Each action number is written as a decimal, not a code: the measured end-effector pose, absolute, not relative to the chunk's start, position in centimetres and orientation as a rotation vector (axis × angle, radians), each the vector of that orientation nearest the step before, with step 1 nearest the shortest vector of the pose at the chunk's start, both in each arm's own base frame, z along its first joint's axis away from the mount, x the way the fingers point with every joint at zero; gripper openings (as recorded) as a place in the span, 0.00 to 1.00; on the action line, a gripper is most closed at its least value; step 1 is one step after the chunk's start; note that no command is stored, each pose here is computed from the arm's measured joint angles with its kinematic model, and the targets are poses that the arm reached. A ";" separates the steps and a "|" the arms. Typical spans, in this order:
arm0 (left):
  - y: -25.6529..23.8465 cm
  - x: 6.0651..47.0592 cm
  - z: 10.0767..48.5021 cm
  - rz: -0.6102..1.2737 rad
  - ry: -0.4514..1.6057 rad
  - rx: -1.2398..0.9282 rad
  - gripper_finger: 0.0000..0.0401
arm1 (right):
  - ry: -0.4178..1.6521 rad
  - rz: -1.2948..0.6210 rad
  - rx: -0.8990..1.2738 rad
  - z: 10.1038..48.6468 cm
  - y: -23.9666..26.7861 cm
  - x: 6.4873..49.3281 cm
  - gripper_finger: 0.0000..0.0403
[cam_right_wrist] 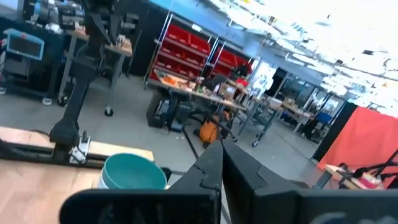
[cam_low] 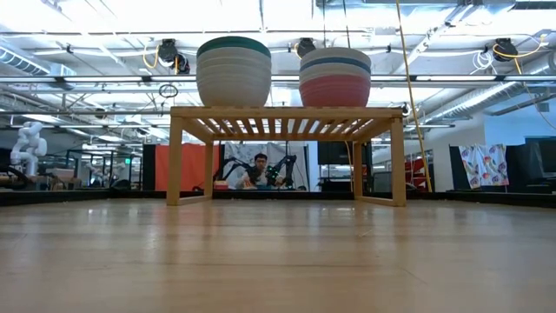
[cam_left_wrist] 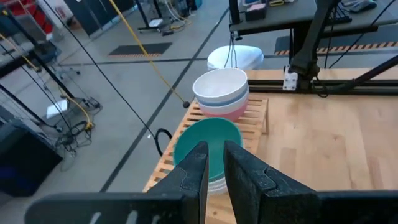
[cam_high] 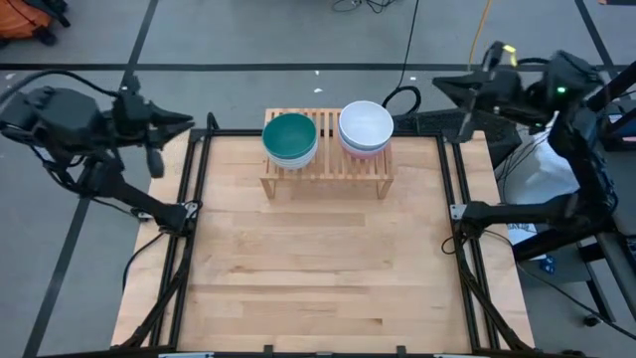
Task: Place and stack bowls onto a shelf
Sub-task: Return to Home Position
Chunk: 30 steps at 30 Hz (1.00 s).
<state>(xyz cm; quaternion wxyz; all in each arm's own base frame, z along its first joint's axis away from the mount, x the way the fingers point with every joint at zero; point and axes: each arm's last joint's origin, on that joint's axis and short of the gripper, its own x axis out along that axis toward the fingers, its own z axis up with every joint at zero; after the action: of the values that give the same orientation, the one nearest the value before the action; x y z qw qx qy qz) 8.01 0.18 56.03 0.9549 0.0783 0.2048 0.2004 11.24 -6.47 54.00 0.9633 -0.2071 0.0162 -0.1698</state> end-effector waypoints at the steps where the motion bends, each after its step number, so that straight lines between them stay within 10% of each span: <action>1: 0.3 7.5 56.0 0.405 0.414 0.167 0.14 | 0.022 -0.347 -0.424 54.1 -6.2 10.8 0.00; 30: 2.6 -6.7 54.7 0.301 0.161 0.097 0.14 | 0.082 -0.468 -0.179 52.3 -1.3 2.5 0.00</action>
<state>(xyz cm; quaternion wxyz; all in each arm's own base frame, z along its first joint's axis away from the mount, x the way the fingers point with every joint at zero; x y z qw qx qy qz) -6.70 2.59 54.73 0.9843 0.0484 0.0801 0.1495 2.47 -1.25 52.34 0.9679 -0.0888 0.0407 -0.2316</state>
